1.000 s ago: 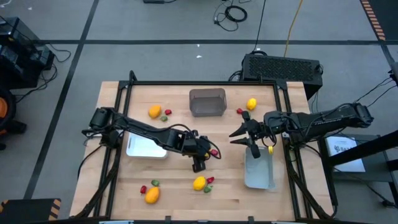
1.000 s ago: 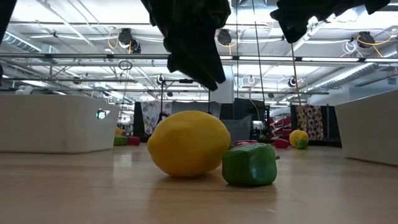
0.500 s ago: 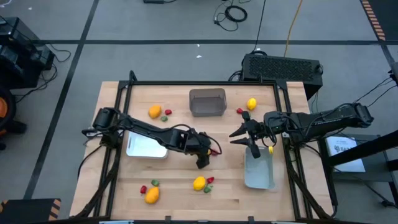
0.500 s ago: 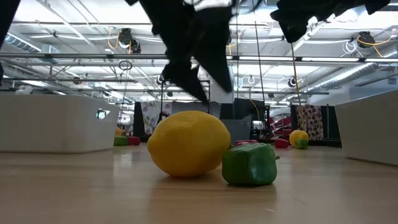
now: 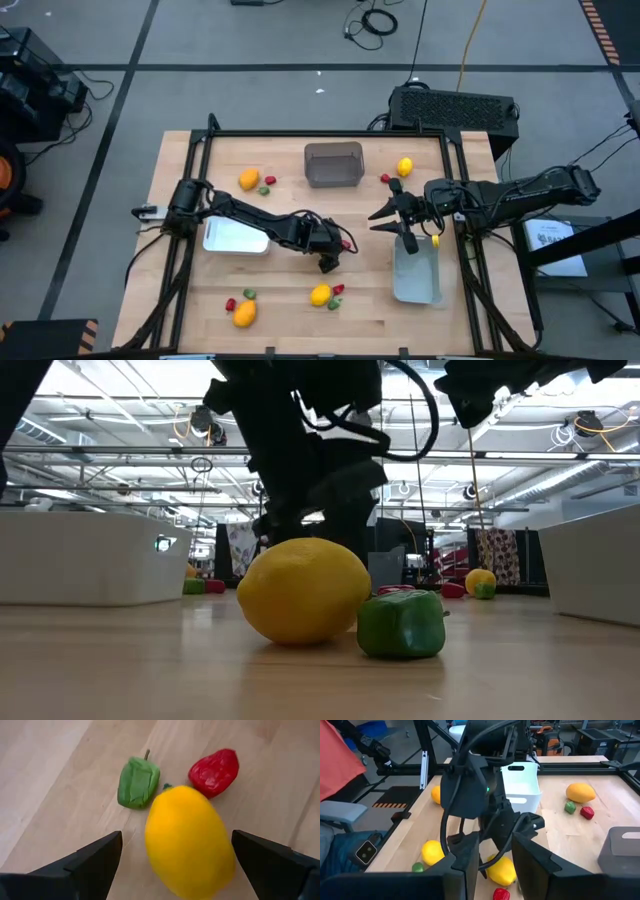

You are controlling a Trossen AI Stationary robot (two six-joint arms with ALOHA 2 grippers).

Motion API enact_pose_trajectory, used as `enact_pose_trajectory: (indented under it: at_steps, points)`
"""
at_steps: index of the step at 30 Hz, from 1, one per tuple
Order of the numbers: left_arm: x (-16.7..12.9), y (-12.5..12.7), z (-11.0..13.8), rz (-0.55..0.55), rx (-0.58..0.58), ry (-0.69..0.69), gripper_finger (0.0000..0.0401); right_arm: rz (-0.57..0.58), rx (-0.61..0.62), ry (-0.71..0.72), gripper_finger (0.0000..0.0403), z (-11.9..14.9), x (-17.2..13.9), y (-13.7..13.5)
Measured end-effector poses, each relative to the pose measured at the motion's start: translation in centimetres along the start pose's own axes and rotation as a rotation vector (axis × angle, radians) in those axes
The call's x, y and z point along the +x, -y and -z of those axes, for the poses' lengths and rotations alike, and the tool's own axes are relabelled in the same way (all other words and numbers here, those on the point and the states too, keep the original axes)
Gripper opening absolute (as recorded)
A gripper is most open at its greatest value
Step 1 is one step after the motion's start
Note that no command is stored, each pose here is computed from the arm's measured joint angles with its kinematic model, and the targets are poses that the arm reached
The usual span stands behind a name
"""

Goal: Sort produce into baskets
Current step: Put the yellow lemon into the black bin

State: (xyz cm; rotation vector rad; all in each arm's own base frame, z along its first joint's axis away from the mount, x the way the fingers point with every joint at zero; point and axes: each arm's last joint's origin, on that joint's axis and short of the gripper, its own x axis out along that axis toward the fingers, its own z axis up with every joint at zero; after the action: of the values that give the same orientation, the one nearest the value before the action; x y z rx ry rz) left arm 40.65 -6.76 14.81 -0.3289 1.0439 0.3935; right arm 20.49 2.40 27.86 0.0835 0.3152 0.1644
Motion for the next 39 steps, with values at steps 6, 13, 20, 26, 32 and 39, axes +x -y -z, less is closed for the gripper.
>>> enact_pose_trajectory:
  at_steps: [6, 13, 20, 26, 32, 39]
  points:
    - [0.3, 0.0, 0.1, -0.007, -0.002, 0.0, 0.0382, 0.0, 0.0, -0.002, 0.0106, 0.0, 0.0, 0.0]
    - [0.3, -0.1, 0.2, -0.014, 0.012, -0.009, 0.0347, 0.0, 0.0, -0.003, 0.0106, 0.0, 0.0, 0.0]
    - [0.4, -0.2, 0.1, -0.016, 0.018, -0.01, 0.0259, 0.0, 0.0, -0.004, 0.0106, 0.0, 0.0, 0.0]
    - [-1.0, -0.4, -0.2, -0.017, 0.066, -0.008, 0.0223, 0.0, 0.0, -0.005, 0.0106, 0.0, 0.0, 0.0]
    - [-5.9, -1.6, -1.4, -0.098, 0.085, 0.093, 0.0229, 0.0, 0.0, -0.005, 0.0106, 0.1, 0.0, 0.0]
    - [-9.9, -5.7, -4.5, -0.239, 0.138, 0.241, 0.023, 0.003, -0.025, 0.007, 0.0106, -0.1, 0.0, 0.0]
